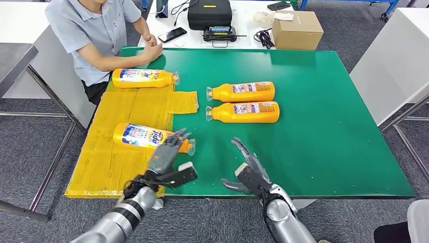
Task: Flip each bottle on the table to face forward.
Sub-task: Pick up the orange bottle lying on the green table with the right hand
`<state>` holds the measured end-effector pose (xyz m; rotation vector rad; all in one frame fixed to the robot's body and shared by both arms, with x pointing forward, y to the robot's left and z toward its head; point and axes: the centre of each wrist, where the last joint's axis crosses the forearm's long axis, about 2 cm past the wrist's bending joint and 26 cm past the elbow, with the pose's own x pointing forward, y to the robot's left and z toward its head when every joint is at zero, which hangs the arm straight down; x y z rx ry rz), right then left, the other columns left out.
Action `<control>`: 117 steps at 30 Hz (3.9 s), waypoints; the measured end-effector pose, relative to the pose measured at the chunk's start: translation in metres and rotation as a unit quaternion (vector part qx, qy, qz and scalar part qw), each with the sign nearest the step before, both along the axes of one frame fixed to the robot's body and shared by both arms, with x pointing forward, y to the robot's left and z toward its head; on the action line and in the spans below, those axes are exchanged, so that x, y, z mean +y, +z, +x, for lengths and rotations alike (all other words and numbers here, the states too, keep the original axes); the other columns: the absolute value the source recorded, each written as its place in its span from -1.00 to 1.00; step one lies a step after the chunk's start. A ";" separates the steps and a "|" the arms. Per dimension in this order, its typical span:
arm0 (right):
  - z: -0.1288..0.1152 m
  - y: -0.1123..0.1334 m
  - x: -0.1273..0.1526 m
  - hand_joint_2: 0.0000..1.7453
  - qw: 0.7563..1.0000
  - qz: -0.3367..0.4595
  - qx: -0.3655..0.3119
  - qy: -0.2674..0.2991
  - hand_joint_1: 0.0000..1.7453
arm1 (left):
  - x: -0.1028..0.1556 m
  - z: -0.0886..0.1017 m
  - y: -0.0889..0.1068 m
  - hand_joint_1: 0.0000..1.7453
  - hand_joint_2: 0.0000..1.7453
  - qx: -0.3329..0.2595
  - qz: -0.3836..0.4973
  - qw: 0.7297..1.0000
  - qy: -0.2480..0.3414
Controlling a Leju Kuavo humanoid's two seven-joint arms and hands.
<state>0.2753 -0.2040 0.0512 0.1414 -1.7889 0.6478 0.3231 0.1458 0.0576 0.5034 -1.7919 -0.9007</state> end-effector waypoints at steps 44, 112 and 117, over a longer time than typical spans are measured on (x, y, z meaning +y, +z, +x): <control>-0.005 0.020 -0.054 1.00 0.858 -0.346 -0.288 -0.248 -1.00 | -0.060 -0.056 0.049 -1.00 1.00 -0.047 -0.382 0.923 0.014; 0.011 0.024 -0.074 1.00 0.943 -0.309 -0.076 -0.098 -1.00 | -0.083 -0.074 0.058 -1.00 1.00 0.112 -0.468 0.877 -0.021; 0.009 0.026 -0.076 1.00 0.922 -0.359 -0.089 -0.115 -1.00 | -0.082 -0.075 0.057 -1.00 1.00 0.120 -0.464 0.877 -0.023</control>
